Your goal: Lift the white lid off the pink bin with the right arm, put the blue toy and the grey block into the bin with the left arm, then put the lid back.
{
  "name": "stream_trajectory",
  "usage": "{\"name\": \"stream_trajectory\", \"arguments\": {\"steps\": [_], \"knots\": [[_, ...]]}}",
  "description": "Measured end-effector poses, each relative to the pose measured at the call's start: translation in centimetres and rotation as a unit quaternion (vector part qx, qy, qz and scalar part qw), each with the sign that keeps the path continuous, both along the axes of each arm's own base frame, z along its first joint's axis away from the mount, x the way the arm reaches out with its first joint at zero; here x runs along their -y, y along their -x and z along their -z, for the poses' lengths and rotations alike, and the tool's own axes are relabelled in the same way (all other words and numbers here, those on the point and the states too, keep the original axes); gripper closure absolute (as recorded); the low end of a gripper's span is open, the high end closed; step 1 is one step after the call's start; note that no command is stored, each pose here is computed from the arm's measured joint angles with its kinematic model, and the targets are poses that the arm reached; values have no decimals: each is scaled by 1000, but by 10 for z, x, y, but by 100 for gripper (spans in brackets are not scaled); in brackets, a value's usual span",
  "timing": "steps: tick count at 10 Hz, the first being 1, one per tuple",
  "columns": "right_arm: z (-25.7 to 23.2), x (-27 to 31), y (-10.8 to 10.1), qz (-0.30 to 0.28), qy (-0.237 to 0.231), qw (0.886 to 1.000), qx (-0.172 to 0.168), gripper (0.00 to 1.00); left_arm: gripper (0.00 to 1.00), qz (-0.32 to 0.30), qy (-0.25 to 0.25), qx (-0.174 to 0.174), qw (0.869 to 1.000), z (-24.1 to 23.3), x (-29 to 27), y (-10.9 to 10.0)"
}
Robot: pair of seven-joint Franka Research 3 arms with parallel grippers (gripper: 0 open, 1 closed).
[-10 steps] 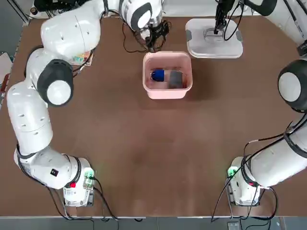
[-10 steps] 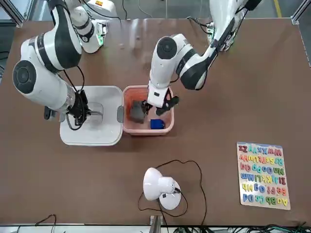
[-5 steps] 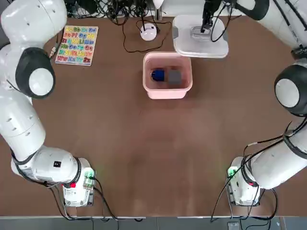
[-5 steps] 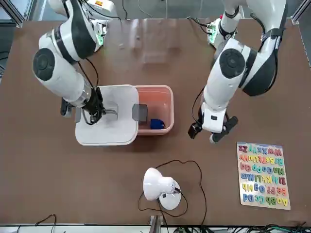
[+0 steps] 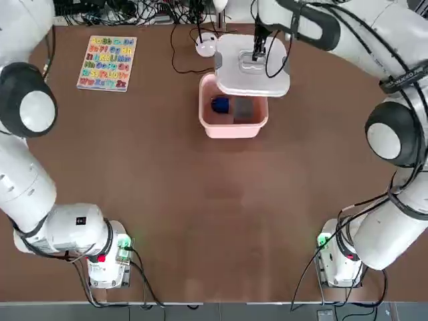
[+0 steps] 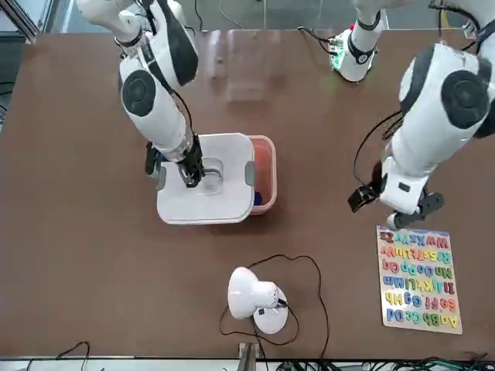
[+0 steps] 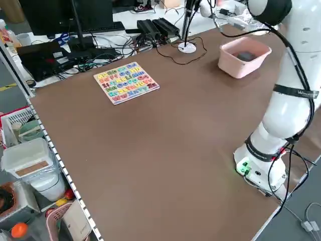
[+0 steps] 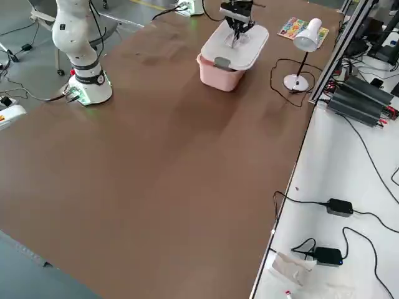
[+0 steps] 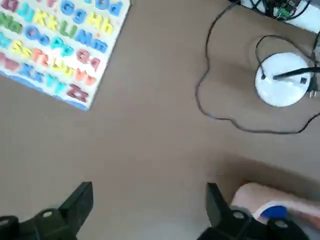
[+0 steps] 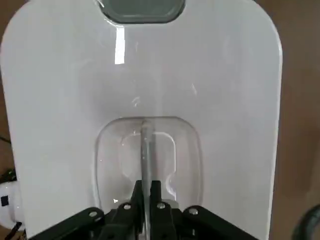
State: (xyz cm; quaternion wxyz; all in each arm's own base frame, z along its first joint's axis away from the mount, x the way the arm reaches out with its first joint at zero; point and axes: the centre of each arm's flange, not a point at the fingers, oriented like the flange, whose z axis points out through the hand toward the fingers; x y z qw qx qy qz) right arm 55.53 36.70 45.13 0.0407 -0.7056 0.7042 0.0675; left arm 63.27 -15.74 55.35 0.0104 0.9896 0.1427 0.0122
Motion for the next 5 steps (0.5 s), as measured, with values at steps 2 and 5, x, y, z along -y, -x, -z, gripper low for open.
{"name": "stream_trajectory", "arguments": {"steps": [2, 5], "knots": [[22, -18, 3, -8, 3, 1000, 0, 93, 0, 57, 9, -28, 998, -21, -53, 12], [49, -47, 16, -29, 8, 1000, -4, 93, 0, 141, 10, -34, 989, -50, -91, 31]]}}
